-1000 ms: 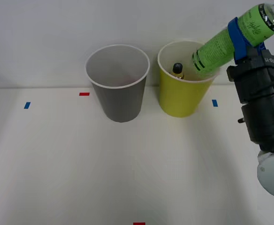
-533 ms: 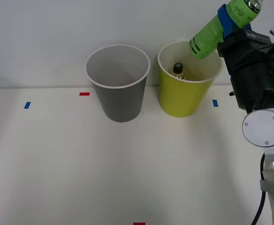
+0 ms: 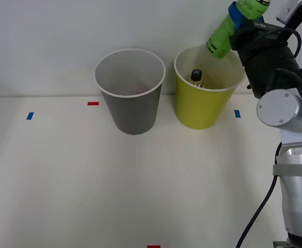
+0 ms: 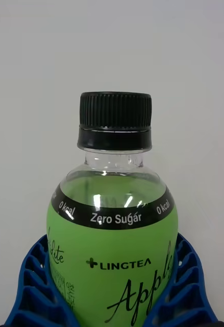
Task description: Put cans in the gray bin, plastic bottles in the light green bin
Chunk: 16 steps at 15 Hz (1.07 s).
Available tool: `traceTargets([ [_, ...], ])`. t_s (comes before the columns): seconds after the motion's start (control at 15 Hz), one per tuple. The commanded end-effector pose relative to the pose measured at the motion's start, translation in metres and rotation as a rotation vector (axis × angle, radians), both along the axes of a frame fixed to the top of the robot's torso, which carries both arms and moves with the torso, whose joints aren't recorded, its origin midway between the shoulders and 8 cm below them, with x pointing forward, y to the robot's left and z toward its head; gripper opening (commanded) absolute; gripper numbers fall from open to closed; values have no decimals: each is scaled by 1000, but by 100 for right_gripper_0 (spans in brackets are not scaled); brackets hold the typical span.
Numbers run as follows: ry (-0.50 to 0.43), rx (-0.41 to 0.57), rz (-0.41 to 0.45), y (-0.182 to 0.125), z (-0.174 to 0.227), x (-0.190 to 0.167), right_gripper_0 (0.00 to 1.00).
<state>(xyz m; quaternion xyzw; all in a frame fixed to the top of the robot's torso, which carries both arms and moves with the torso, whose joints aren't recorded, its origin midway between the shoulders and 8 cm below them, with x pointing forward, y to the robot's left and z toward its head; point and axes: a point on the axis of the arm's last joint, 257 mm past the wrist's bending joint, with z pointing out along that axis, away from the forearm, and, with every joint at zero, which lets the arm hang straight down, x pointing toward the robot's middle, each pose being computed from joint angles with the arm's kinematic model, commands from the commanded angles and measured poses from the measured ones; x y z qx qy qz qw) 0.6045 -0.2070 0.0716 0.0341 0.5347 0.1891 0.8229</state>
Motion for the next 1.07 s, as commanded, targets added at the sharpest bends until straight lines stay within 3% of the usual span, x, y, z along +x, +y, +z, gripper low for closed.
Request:
traceTargets([
  [0.07,23,-87,-47,4,-10,15,0],
  [0.27,25,-99,-44,9,-12,15,0],
  [0.33,22,-101,-44,10,-11,15,5],
  [0.4,22,-104,-44,10,-11,15,18],
  [0.47,20,-103,-43,11,-11,15,40],
  [0.6,25,-99,-40,11,-13,15,99],
  [1.07,23,-65,-16,15,-11,14,100],
])
